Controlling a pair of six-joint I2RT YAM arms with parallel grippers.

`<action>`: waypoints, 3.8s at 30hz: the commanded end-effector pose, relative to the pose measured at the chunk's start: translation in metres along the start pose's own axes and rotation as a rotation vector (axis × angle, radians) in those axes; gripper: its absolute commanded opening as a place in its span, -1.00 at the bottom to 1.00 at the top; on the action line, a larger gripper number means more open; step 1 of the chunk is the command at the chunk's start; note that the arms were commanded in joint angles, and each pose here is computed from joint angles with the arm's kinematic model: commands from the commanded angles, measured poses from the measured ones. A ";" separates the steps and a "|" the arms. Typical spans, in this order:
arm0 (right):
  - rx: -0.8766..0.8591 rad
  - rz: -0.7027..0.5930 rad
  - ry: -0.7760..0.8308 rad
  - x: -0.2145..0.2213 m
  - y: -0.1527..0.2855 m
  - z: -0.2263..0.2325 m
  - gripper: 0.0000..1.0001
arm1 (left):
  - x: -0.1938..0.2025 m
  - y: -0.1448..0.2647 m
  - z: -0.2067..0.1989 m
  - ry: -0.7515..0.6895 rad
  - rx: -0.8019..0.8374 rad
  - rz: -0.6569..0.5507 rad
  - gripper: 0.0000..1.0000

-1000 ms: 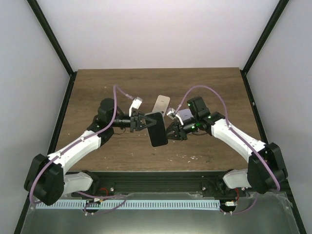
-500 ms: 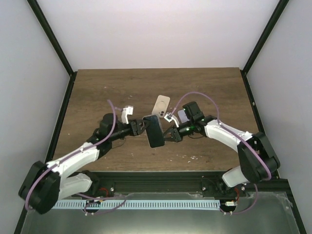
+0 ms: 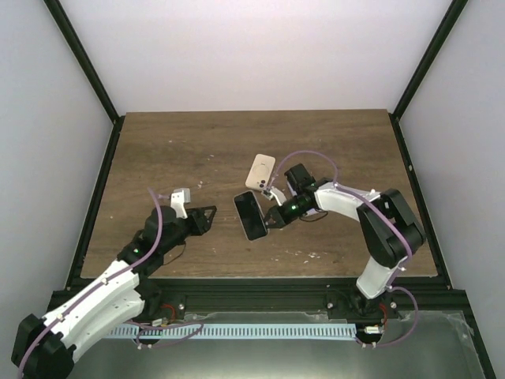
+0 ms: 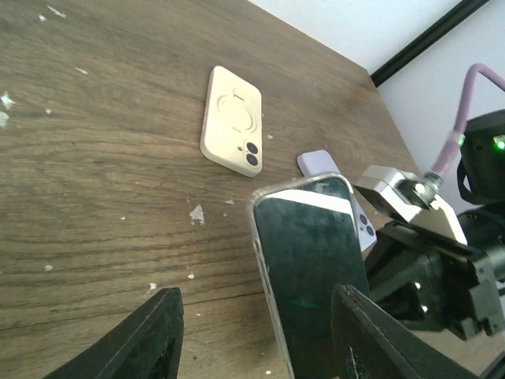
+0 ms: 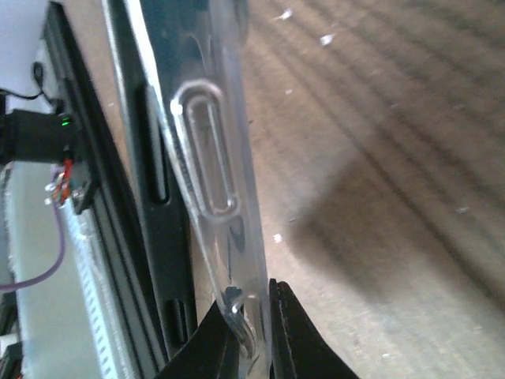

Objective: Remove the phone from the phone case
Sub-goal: Remove the phone case from the phone.

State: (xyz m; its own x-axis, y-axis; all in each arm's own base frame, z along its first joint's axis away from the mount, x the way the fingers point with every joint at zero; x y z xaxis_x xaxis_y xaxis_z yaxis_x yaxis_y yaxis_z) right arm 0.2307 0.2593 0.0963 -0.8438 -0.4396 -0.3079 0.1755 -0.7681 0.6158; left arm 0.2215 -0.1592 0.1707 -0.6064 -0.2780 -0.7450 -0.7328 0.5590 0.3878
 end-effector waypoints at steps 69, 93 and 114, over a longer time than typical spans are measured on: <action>0.455 0.019 -0.531 0.028 0.038 -0.033 -0.99 | 0.133 -0.118 -0.138 -0.909 -0.112 0.224 0.08; 0.447 0.022 -0.532 0.027 0.037 -0.033 -0.99 | 0.143 -0.121 -0.106 -0.987 -0.271 0.251 -0.03; 0.584 0.045 -0.491 0.015 0.044 -0.051 -0.99 | 0.138 -0.112 -0.093 -1.047 -0.345 0.271 -0.92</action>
State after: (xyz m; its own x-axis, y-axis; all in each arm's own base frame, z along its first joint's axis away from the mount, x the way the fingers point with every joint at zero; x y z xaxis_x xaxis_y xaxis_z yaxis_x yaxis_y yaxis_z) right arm 0.2395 0.2086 0.0812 -0.9967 -0.0705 0.0394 0.0665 -0.4412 0.8950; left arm 0.1874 -0.3591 0.0850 -0.2946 0.6193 -0.7278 -0.7456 0.3274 0.5804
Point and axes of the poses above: each gripper's point midway between its finger pads, its own y axis back along the fingers, its own z axis along the line the jaws close on, x = y × z, the point moved 3 cm from there along y, back along the fingers, and after that the axes turned 6 degrees about -y, right-handed, at the moved point
